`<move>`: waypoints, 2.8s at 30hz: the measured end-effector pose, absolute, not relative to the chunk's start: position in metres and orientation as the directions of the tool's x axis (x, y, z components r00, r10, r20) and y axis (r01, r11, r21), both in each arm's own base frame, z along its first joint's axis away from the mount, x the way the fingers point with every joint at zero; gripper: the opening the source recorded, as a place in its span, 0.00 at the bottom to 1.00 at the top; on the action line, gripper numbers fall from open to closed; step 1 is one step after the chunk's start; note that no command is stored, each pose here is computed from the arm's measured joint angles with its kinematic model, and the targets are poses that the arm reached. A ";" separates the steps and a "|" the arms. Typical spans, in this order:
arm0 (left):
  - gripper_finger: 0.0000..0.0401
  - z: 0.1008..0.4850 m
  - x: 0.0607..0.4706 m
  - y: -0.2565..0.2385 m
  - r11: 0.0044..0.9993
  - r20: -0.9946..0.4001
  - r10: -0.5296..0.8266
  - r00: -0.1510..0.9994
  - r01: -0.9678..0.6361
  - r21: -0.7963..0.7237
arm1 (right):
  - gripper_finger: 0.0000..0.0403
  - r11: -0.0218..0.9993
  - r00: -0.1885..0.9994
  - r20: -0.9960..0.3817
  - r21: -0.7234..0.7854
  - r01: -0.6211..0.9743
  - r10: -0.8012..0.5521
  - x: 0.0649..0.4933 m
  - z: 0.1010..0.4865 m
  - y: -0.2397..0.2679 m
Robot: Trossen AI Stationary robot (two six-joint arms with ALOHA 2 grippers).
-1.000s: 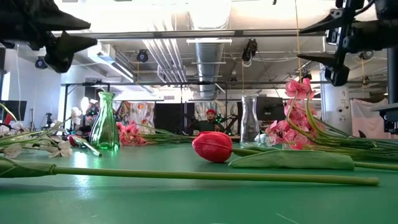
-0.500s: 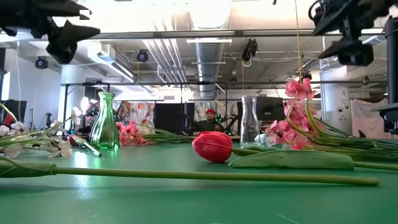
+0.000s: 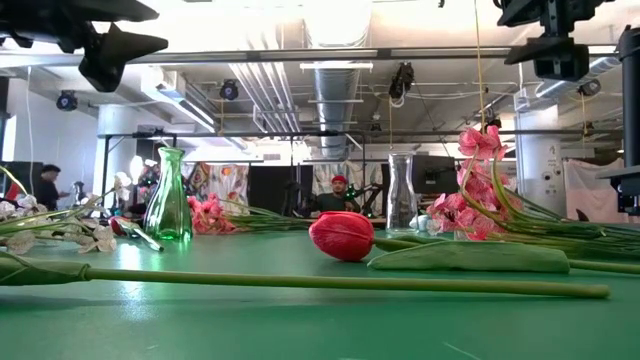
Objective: Sort flowers into vase by color
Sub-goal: Put the right white flowers into the transparent vase
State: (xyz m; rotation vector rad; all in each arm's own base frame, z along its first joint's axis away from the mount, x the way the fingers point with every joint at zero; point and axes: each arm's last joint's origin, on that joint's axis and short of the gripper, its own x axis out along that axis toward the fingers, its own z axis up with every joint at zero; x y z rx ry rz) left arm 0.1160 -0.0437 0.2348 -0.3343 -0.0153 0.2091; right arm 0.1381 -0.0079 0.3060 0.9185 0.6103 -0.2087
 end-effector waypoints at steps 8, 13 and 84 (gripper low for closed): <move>0.42 0.233 0.118 -0.044 0.919 -0.029 0.236 0.971 -0.233 -0.319 | 0.55 0.607 0.816 -0.573 0.678 0.414 0.084 0.138 0.307 -0.008; 0.42 0.234 0.120 -0.045 0.920 -0.020 0.246 0.969 -0.240 -0.310 | 0.55 0.608 0.816 -0.573 0.678 0.414 0.083 0.138 0.307 -0.008; 0.42 0.282 0.157 -0.062 0.920 -0.062 0.389 0.919 -0.391 -0.017 | 0.77 0.665 0.288 -0.957 0.194 0.721 -0.034 0.216 0.275 -0.016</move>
